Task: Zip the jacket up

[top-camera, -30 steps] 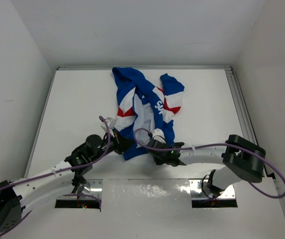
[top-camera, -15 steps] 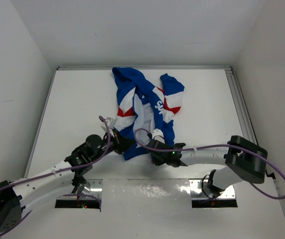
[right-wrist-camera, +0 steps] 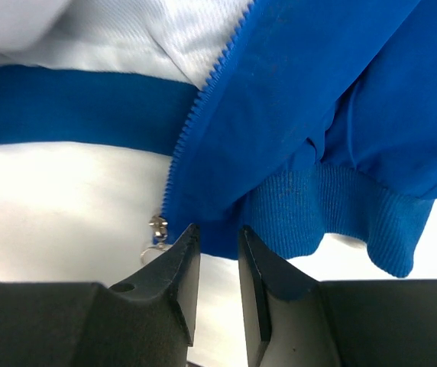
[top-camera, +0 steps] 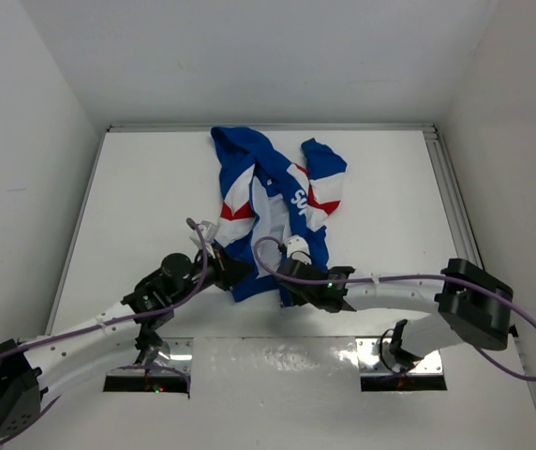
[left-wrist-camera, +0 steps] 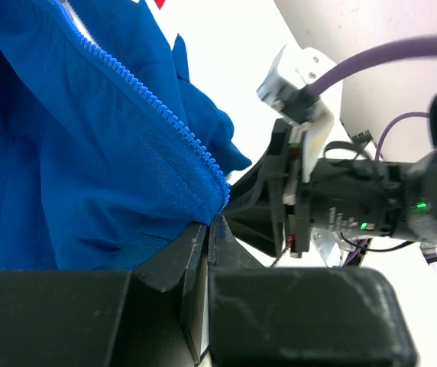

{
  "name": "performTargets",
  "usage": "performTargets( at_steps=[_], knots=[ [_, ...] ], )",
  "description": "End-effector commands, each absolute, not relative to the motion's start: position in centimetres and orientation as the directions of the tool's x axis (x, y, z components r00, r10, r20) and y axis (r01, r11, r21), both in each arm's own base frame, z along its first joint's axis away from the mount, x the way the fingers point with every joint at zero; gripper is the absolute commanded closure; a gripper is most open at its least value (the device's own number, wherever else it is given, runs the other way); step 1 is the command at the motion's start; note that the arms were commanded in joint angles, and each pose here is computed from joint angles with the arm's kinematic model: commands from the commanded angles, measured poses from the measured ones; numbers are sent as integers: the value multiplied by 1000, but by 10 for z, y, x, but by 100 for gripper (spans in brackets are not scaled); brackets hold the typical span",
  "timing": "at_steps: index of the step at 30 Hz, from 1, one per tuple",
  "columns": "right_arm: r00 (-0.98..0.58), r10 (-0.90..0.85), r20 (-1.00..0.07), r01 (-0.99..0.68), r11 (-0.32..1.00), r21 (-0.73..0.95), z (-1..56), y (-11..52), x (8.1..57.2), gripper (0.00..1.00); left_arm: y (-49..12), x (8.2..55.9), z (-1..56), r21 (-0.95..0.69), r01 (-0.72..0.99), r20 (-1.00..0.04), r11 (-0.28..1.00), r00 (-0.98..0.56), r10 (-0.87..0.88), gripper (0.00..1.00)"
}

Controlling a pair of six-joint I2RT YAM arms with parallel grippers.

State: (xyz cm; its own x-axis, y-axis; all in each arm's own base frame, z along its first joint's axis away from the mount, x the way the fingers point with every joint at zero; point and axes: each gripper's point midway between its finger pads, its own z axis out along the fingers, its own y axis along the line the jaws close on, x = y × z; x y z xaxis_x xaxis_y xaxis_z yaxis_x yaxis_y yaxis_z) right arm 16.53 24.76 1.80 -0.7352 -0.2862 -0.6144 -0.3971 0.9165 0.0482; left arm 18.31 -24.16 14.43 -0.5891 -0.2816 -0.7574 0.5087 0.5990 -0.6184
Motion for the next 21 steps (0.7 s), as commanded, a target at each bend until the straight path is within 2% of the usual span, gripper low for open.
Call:
performTargets(
  at_steps=[1, 10, 17, 20, 21],
  knots=[
    [-719, -297, -628, -413, 910, 42, 19, 258, 170, 74, -243, 189, 163, -622, 536, -771, 571, -548, -325, 100],
    [-770, -296, -566, -409, 909, 81, -1, 261, 157, 68, -238, 187, 163, -615, 527, -774, 586, -545, -322, 100],
    [-790, -316, -525, -394, 918, 39, -25, 251, 153, 58, -239, 188, 164, -610, 537, -780, 583, -539, -319, 100],
    [-794, -326, -513, -386, 922, 11, -32, 245, 152, 58, -237, 188, 164, -611, 531, -779, 587, -536, -326, 100],
    [-796, -327, -510, -382, 924, 4, -33, 243, 152, 65, -237, 188, 167, -608, 535, -782, 587, -532, -325, 100]
  ],
)
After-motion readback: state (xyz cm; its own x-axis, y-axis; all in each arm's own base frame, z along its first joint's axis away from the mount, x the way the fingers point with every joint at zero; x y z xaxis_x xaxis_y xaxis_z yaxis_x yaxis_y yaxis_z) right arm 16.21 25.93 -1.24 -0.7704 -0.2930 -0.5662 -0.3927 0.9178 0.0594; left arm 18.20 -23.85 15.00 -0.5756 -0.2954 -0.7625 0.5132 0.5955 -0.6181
